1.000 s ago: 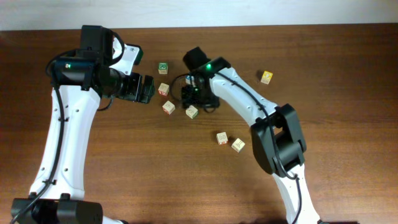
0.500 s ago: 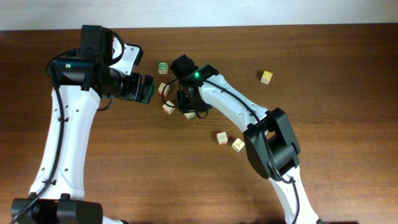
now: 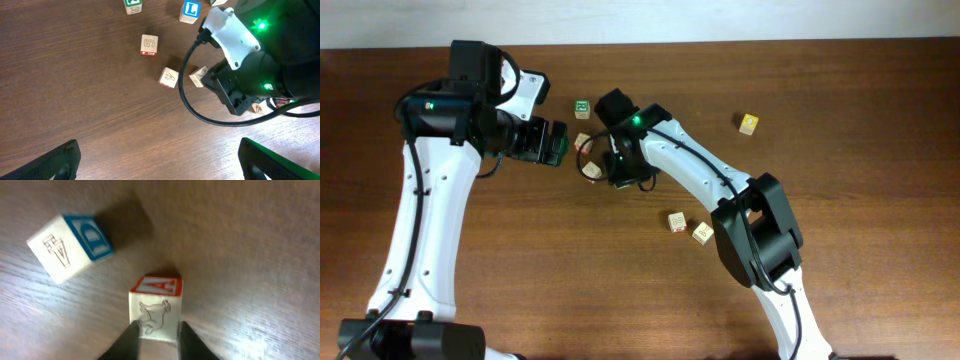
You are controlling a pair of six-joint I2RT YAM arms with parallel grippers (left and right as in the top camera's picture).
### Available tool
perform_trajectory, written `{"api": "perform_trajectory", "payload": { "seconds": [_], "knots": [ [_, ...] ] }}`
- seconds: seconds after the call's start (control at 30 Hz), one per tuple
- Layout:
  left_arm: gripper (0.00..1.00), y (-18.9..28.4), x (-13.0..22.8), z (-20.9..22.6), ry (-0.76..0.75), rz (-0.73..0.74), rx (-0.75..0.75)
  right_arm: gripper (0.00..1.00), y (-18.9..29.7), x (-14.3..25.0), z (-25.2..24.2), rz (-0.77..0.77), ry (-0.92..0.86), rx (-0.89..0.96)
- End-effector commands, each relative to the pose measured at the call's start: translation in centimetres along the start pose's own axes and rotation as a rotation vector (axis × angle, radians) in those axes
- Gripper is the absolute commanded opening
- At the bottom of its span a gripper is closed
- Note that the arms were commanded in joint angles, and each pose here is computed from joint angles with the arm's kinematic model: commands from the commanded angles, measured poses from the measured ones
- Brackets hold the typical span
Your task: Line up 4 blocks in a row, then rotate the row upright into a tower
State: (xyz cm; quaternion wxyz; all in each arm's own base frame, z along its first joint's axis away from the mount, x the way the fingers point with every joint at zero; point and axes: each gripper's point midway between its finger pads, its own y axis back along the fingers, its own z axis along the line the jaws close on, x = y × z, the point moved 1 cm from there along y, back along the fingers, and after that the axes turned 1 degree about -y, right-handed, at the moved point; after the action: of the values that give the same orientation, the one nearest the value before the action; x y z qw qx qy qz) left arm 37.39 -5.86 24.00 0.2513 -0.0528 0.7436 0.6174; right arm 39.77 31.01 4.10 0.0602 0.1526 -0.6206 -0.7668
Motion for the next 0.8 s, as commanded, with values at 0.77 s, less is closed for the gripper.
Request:
{"api": "perform_trajectory", "payload": {
  "seconds": [0.77],
  "knots": [
    [0.99, 0.2, -0.6, -0.2, 0.004, -0.017, 0.012, 0.31, 0.9, 11.1, -2.6, 0.466, -0.186, 0.124]
  ]
}}
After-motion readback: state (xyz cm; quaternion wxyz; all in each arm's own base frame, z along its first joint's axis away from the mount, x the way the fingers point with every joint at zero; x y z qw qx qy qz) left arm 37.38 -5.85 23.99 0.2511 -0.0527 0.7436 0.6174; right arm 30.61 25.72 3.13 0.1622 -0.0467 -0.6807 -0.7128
